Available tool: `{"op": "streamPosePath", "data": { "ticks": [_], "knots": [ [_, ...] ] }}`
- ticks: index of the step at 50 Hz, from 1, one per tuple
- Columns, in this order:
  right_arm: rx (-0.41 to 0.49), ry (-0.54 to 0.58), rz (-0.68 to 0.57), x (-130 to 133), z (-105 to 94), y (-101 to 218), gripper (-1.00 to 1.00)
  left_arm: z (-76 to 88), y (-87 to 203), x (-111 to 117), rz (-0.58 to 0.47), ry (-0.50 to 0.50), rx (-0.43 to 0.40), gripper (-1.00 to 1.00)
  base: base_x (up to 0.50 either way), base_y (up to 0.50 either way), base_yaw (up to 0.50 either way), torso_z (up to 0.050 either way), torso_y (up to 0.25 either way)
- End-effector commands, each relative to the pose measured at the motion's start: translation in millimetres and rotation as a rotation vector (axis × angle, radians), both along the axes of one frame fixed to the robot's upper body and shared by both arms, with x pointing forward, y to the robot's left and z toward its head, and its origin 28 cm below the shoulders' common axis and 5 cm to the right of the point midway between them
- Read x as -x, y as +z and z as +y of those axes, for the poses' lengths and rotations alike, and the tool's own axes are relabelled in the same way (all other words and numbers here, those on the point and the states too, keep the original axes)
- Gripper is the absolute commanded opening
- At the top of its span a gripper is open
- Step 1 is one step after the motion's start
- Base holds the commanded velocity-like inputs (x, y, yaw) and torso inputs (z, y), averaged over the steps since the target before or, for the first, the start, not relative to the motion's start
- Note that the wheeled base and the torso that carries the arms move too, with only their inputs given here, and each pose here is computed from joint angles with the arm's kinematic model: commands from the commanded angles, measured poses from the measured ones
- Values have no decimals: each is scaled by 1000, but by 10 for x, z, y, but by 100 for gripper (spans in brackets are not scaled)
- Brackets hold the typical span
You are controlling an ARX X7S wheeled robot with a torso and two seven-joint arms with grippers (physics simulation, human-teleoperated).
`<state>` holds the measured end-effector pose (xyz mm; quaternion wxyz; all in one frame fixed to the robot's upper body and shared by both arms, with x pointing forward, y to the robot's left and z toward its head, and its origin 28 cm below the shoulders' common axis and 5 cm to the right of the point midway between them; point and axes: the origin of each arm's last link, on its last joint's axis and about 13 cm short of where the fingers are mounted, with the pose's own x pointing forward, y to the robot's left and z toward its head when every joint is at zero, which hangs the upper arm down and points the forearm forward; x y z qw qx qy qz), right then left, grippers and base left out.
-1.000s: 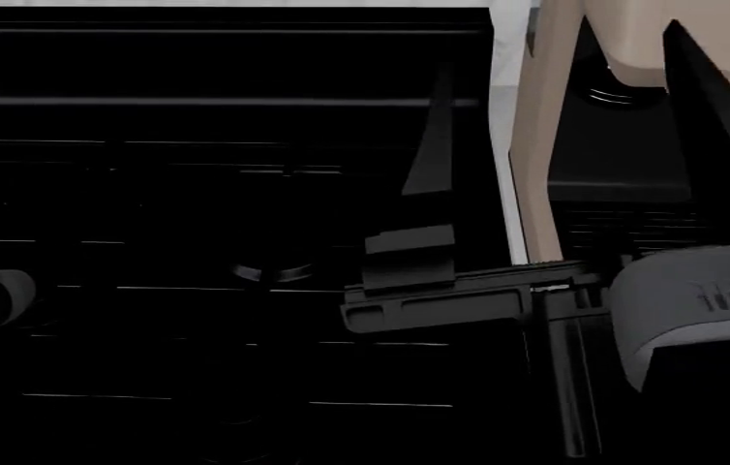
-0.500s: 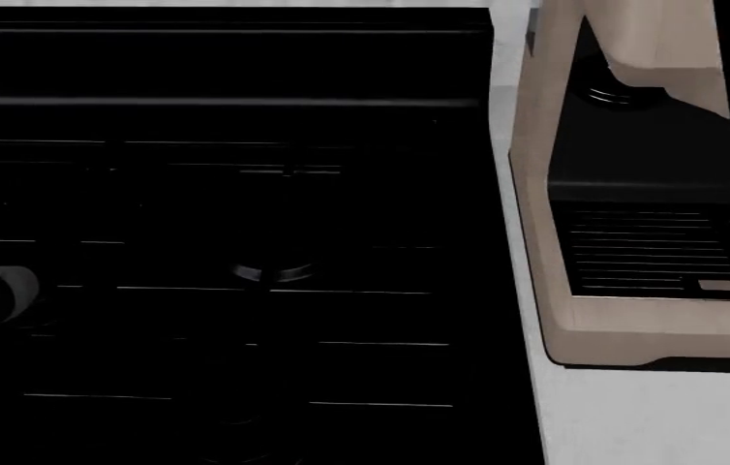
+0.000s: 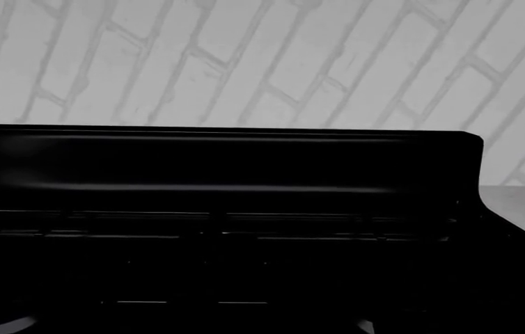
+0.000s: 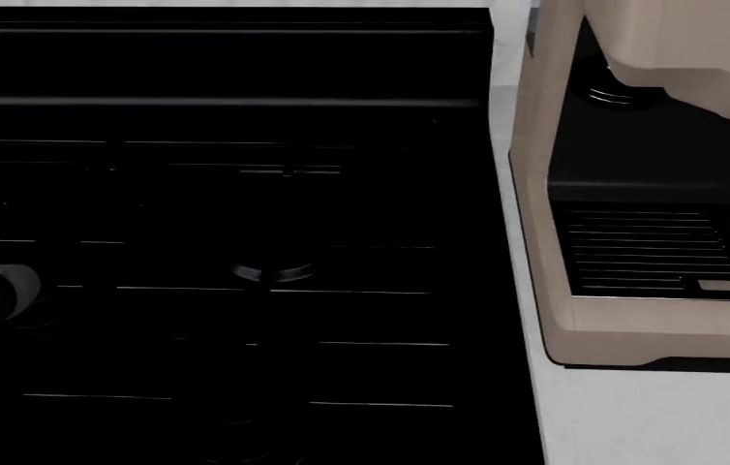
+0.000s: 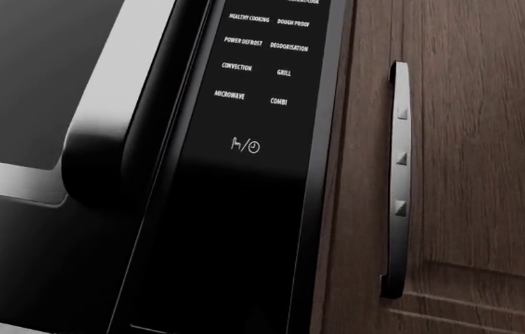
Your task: Press the start button on the microwave
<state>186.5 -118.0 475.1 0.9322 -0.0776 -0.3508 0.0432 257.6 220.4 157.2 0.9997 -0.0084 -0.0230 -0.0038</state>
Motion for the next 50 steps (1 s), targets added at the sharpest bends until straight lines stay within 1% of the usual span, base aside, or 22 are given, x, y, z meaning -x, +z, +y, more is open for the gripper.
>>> {"op": "streamPosePath", "data": {
  "ticks": [1, 9, 18, 26, 34, 40, 50],
  "knots": [
    [14, 32, 76, 45, 78, 263, -100, -4, 14, 22, -3, -3, -5, 100, 0, 0, 0, 0, 0],
    [-3, 44, 115, -43, 75, 342, -100, -10, 23, 19, -4, -5, -9, 100, 0, 0, 0, 0, 0],
    [2, 25, 148, -176, 71, 394, -100, -4, 3, 18, -3, -4, -10, 100, 0, 0, 0, 0, 0],
    [19, 23, 229, -288, 103, 409, -100, 3, -16, 22, 0, 0, -11, 100, 0, 0, 0, 0, 0],
    [13, -6, 212, -337, 75, 507, -100, -1, -26, 25, 2, -2, -10, 100, 0, 0, 0, 0, 0],
    [4, -49, 194, -362, 31, 549, -100, 10, -36, 21, 4, 1, -10, 100, 0, 0, 0, 0, 0],
    [-10, -48, 173, -419, 20, 614, -100, 11, -49, 18, 8, 2, -10, 100, 0, 0, 0, 0, 0]
  ]
}}
